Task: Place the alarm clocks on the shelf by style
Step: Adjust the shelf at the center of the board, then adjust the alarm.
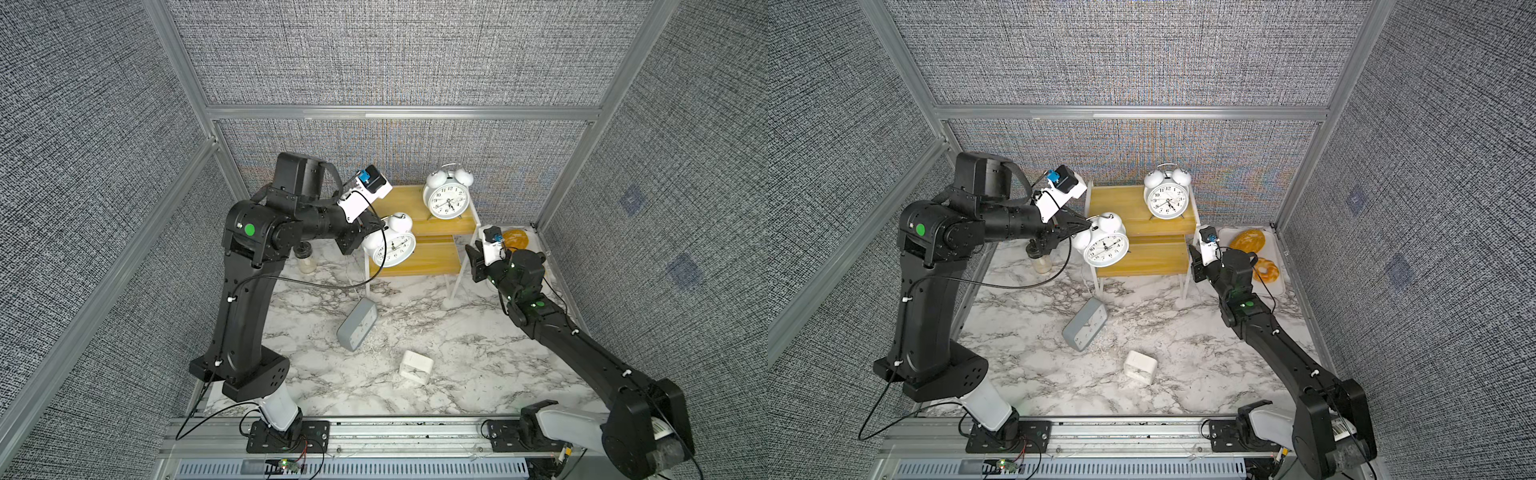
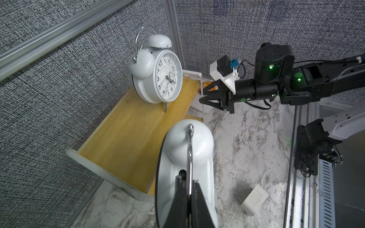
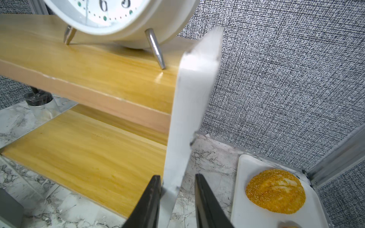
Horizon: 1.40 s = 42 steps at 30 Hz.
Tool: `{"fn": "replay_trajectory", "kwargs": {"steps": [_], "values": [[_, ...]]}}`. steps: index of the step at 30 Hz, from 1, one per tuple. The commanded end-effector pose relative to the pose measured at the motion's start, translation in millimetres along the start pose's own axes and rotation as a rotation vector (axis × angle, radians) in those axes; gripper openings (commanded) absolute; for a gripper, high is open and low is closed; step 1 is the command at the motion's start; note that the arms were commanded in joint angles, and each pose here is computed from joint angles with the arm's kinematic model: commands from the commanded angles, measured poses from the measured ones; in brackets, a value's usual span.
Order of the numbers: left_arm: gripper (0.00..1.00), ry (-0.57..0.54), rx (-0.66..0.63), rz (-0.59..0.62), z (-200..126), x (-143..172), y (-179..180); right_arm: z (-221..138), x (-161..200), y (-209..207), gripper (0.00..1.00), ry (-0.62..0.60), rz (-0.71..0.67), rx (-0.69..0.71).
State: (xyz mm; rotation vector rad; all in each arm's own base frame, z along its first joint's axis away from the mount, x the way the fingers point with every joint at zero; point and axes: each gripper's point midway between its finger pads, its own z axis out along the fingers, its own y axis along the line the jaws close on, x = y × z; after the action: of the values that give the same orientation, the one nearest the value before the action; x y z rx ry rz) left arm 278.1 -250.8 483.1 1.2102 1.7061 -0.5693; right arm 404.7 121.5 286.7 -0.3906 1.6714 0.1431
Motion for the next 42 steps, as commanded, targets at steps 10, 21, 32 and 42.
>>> {"fn": "replay_trajectory", "kwargs": {"steps": [10,21,32,42], "values": [[0.0,-0.107,0.009,0.033,5,-26,8,-8,-6,0,0.39,0.0,-0.034,-0.02],[0.0,-0.082,0.125,0.027,10,-14,-11,-53,-52,31,0.87,-0.066,-0.091,-0.215],[0.0,0.0,0.287,0.039,26,14,-35,-104,-91,106,0.91,-0.174,-0.193,-0.72],[0.0,0.045,0.372,0.093,45,27,-56,-114,-113,131,0.91,-0.185,-0.207,-0.935]]}}
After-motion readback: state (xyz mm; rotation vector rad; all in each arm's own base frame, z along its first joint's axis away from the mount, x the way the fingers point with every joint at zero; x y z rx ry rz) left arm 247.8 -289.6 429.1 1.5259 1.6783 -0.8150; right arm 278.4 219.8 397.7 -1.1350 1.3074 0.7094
